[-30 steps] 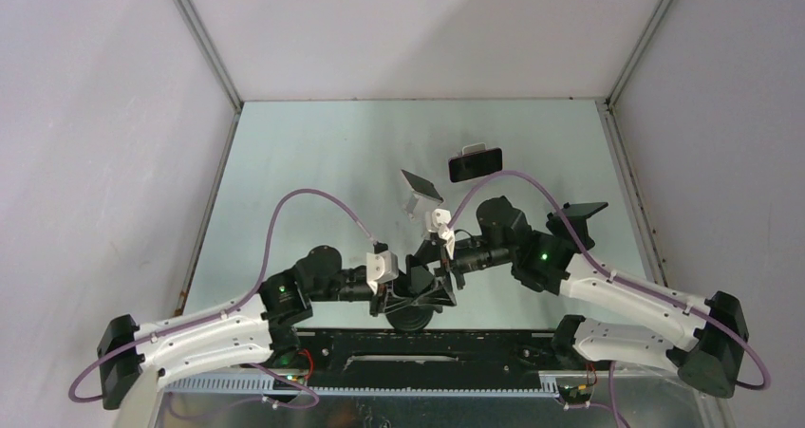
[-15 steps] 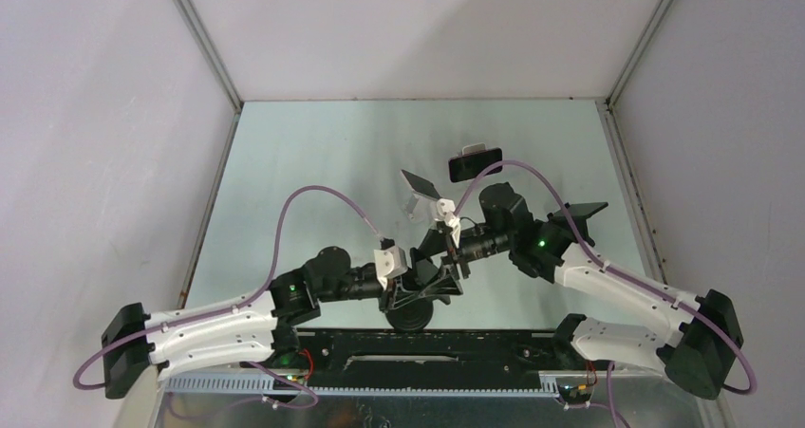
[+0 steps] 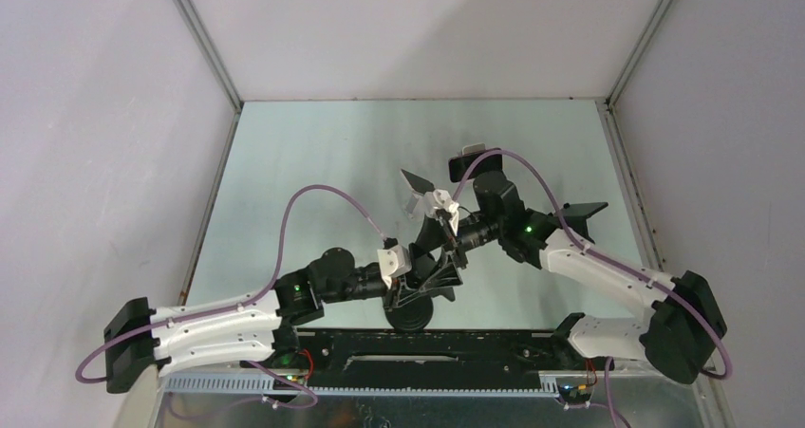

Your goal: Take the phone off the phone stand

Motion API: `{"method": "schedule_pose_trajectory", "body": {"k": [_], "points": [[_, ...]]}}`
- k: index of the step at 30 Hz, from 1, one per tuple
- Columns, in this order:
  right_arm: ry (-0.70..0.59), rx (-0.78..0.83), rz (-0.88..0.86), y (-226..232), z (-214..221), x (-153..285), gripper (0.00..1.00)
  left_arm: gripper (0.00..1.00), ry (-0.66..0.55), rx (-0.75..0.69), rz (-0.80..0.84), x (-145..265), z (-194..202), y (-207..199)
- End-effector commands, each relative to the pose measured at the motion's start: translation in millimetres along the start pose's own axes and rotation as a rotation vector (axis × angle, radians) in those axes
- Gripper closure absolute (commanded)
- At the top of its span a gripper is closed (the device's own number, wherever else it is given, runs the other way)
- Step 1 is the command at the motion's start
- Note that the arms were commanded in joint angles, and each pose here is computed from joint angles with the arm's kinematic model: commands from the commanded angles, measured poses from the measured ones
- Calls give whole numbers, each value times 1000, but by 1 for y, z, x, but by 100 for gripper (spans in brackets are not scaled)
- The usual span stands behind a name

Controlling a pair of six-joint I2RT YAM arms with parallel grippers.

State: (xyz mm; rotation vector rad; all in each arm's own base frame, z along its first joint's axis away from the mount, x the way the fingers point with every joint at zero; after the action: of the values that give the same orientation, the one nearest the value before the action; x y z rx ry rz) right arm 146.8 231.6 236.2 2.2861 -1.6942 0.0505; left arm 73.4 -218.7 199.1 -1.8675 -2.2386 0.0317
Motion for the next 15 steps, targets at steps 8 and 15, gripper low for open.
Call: {"method": "schedule_pose_trajectory", "body": {"k": [8,15], "points": [[176,56,429,-82,36,13,100,100,-64,-78,459,0,-19,-55],[248,94,526,-82,37,15,100,100,-62,-81,494,2,-20,-58]]}}
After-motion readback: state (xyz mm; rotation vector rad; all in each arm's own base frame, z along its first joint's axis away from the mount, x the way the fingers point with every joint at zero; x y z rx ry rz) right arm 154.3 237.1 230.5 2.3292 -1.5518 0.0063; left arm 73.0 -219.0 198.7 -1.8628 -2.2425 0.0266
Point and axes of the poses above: each gripper's point midway between its finger pads, its own x axis back along the fingers, its own y axis along the line the jaws close on, z = x × y, the point moved 10 cm from there along x, back along the fingers, and after that the axes turned 4 degrees about x, right-handed, at the moved point
